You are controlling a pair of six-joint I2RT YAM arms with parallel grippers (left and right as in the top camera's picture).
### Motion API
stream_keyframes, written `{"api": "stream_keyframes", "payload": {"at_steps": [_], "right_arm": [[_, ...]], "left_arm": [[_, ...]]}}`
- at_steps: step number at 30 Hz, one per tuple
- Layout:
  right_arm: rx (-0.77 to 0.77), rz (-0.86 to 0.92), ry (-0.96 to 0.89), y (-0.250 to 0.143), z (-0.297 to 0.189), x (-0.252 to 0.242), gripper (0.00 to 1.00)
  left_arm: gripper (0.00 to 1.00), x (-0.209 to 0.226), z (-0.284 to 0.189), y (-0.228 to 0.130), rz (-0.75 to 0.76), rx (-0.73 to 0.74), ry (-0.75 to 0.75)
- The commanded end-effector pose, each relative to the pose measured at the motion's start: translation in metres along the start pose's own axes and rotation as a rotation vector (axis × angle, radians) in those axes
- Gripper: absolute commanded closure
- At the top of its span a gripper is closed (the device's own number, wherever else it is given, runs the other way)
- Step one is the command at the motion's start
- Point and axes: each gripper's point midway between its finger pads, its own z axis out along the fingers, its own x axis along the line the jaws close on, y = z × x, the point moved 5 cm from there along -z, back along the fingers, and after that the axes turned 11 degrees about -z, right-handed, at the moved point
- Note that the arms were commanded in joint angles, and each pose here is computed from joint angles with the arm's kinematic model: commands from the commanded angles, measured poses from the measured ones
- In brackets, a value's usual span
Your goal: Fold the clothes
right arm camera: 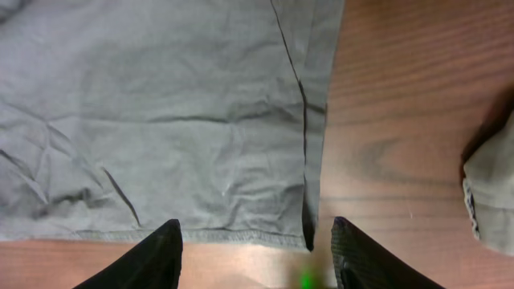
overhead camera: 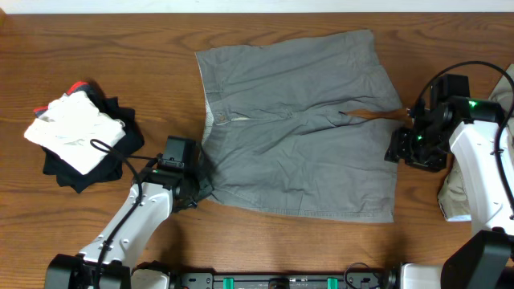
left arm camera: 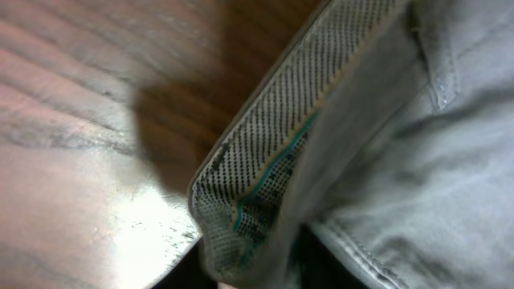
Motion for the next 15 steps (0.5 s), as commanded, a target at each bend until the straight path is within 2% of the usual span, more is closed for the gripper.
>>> {"api": "stream_keyframes", "payload": {"at_steps": [1,2,3,8,11,15], "right_arm": [[-0.004,0.003,0.007,-0.001,-0.006,0.0,0.38],[0.004,0.011,0.007,-0.003,-0.006,0.0,0.36],[0.015,0.016,0.011,-0.005,-0.006,0.0,0.33],[0.073,0.032,0.096,-0.017,-0.005,0.011,0.2],[0.103,0.061,0.152,-0.024,0.001,0.017,0.01],[0.167,0.179,0.084,-0.038,0.017,0.009,0.01]], "left_arm": [[0.81,0.001,0.002,0.0,0.025,-0.003,0.0],[0.87,-0.001,0.002,0.0,0.026,0.003,-0.008],[0.88,-0.004,0.001,-0.001,0.031,0.016,-0.025],[0.88,-0.023,-0.011,-0.004,0.067,0.062,-0.129],[0.88,-0.026,-0.016,-0.002,0.071,0.048,-0.145],[0.88,-0.028,-0.02,-0.002,0.075,0.035,-0.161]]}}
